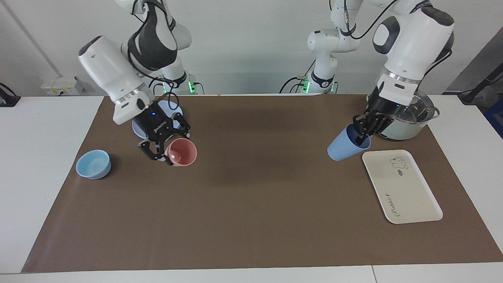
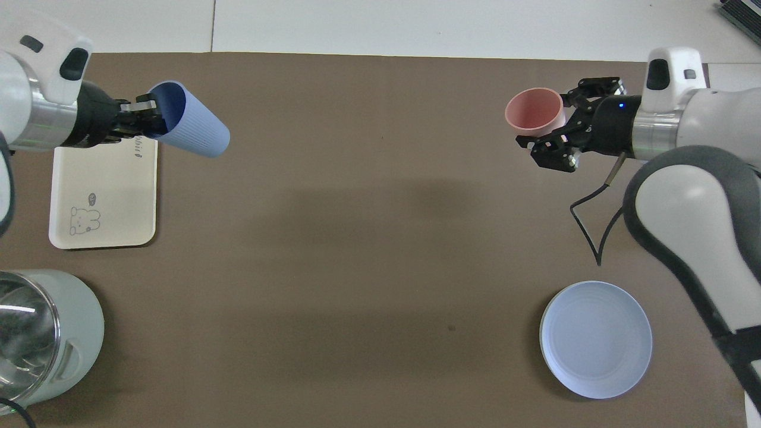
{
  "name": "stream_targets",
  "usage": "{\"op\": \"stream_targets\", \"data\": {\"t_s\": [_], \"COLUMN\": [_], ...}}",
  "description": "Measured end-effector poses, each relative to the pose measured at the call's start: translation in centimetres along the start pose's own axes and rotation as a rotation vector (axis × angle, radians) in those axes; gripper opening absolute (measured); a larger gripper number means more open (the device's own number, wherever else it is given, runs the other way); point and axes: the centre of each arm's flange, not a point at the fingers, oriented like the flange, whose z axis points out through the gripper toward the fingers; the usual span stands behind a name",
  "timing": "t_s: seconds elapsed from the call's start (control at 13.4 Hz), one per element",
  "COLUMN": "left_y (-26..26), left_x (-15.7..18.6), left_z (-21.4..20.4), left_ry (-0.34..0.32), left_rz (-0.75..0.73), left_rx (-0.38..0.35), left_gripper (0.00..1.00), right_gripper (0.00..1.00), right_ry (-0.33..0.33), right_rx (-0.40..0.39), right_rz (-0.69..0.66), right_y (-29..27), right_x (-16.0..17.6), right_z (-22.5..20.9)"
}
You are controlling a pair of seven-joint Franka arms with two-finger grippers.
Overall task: Place cup on tray
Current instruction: 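Lower the blue cup onto the tray while the right gripper lowers the pink cup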
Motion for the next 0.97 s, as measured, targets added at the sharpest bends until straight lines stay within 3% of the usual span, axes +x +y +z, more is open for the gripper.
{"op": "stream_targets", "data": {"t_s": [0.3, 0.67, 0.97], "left_y": [-12.2, -24.4, -27.0], "left_x": [1.1, 1.0, 0.0], "left_z": [0.6, 5.1, 10.2], "left_ry": [0.033, 0.106, 0.135], "left_rz": [0.100, 0.184, 0.170], "left_rx": [0.077, 0.152, 0.167], "left_gripper": [0.08, 0.08, 0.08], "right_gripper": [0.83, 0.83, 0.83], "right_ry": [0.284, 0.456, 0.537], "right_rx": [-0.024, -0.062, -0.031], "right_rz": [0.091, 0.032, 0.014], "right_y": [6.0, 8.1, 8.9], "right_x": [-9.0, -15.9, -22.1], "right_z": [4.7, 10.1, 11.8]}}
